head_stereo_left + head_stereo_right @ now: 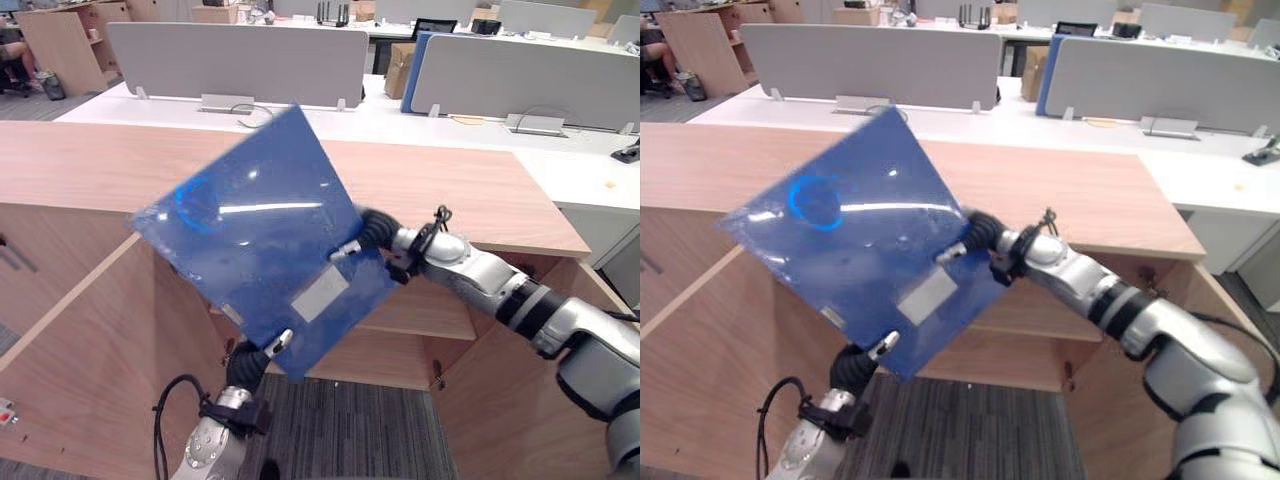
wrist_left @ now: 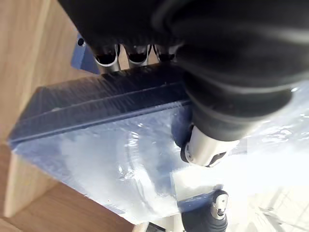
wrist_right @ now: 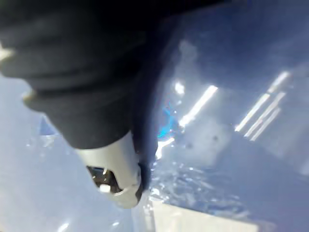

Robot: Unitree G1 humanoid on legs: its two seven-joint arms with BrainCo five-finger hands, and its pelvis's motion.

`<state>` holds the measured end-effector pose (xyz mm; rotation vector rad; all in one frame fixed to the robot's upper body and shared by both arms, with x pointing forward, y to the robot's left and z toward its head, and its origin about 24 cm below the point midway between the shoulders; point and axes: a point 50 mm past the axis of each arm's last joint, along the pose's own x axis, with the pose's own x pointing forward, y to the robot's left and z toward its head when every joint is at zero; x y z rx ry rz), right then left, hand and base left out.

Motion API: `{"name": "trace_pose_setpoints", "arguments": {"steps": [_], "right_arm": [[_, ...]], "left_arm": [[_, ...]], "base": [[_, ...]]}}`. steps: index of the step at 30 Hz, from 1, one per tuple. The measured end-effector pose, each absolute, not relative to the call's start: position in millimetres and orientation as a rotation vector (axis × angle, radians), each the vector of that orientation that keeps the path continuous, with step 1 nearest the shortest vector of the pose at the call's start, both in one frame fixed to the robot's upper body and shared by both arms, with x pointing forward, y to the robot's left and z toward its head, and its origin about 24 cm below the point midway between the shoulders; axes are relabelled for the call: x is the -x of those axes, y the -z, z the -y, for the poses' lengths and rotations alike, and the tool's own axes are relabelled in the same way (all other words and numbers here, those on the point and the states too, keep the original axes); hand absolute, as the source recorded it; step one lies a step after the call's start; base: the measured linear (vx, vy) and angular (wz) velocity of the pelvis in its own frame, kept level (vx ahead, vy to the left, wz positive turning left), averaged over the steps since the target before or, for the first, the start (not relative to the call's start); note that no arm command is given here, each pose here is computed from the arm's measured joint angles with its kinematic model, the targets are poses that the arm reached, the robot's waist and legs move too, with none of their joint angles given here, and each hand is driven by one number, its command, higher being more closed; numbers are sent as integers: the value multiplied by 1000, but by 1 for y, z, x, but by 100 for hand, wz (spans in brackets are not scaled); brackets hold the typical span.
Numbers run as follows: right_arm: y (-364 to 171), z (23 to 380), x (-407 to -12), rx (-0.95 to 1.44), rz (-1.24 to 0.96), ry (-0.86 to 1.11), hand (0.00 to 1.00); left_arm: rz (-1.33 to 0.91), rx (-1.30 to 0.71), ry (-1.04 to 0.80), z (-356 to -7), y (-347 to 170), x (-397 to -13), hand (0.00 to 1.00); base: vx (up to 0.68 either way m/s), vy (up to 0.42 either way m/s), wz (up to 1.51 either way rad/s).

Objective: Walk over to the cabinet, pick up the folder, carry it to the office cabinet, place the folder inside the office cabinet, then close the office cabinet door

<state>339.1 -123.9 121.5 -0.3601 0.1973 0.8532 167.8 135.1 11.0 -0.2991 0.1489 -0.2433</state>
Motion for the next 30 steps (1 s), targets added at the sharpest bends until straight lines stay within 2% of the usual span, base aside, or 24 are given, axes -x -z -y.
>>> {"name": "trace_pose_setpoints", "arguments": {"steps": [4,7,8,15,19,24,29,30], "right_arm": [[-102,146,-328,405,-369,-870,100],[-105,161,-319,412,-408,-883,100],[-107,163,-318,412,-409,-887,100],[-123,173,-311,437,-377,-886,100],[-131,173,-305,408,-294,-888,100],[-129,164,-287,210,-140,-895,100],[-118,148,-283,5,-59,-855,100],[-124,147,-281,-104,-4,-853,100]], "left_arm": [[-179,163,286,-141,-7,-166,100],[-159,124,340,-137,-11,-172,100],[-153,122,346,-136,-12,-174,0],[-107,99,386,-133,-20,-183,0],[-128,165,420,-129,-17,-182,0],[-355,325,546,-106,30,-160,0],[-519,410,359,-123,72,-161,0],[-585,420,286,-130,87,-157,0]], "base": [[19,-13,1],[14,-9,-2],[11,0,-5],[-2,3,-2],[-1,13,-5],[15,6,-6],[29,-14,-16],[19,-22,-15]]}}
